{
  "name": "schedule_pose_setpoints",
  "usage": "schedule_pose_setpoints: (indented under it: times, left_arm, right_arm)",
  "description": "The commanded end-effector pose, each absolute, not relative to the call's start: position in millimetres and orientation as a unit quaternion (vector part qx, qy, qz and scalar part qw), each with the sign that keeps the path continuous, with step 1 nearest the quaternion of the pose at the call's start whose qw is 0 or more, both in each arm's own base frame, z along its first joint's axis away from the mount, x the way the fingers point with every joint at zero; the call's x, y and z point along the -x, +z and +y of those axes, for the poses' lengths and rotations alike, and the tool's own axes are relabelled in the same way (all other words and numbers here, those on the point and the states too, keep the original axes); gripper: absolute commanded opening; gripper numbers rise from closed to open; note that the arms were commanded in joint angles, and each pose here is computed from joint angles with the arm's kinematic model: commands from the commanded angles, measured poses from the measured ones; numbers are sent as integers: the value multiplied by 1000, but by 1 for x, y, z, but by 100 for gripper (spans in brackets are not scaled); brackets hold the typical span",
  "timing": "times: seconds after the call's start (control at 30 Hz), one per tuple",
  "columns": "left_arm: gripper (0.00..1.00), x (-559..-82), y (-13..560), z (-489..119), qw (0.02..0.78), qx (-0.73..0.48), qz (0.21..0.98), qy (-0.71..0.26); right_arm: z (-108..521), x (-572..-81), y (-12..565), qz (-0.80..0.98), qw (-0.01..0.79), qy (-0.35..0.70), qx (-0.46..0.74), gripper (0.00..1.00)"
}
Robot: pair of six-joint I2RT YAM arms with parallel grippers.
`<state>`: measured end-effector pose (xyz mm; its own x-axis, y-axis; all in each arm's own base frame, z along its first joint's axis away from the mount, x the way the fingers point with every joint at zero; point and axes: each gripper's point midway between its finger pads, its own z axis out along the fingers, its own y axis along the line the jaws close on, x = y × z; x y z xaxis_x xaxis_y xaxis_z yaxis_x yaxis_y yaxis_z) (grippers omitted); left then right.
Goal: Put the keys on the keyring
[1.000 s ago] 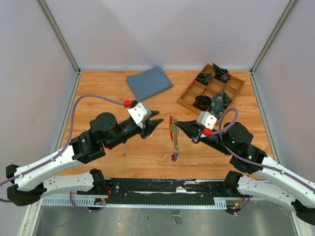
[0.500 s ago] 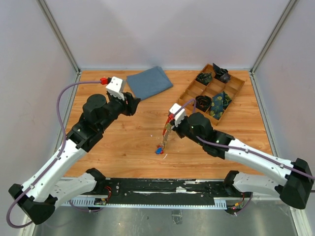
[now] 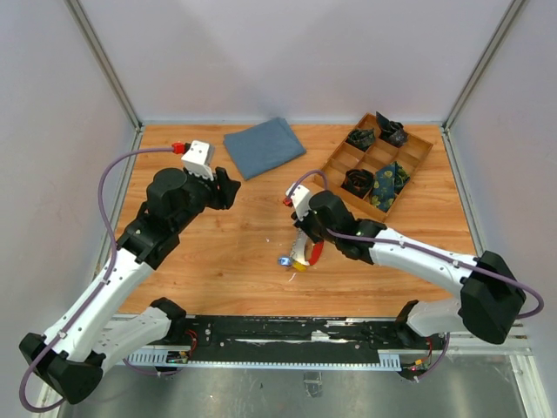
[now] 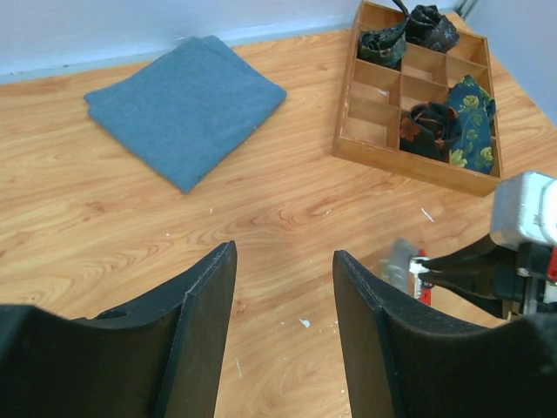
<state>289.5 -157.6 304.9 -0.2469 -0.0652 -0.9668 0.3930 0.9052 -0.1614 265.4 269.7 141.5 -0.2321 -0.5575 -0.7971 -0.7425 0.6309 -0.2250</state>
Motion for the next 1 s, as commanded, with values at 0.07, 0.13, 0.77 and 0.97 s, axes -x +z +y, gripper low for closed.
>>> schedule_pose_setpoints:
  times: [0.07, 0.13, 0.77, 0.97]
  left_arm:
    - [54, -290, 298, -156, 598, -99, 772, -190]
    - [54, -292, 293, -153, 593, -95, 778, -184]
    - [98, -298, 271, -83, 567, 25, 804, -176]
    - [100, -280, 276, -65, 576, 41, 804, -143]
  right_arm:
    - [290, -279, 147, 779, 458, 141, 405, 27]
    - [290, -286, 154, 782, 464, 147, 388, 37]
    - [121, -261, 253, 809, 546, 169, 140, 98]
    - [102, -216, 275, 788, 572, 154, 167, 98]
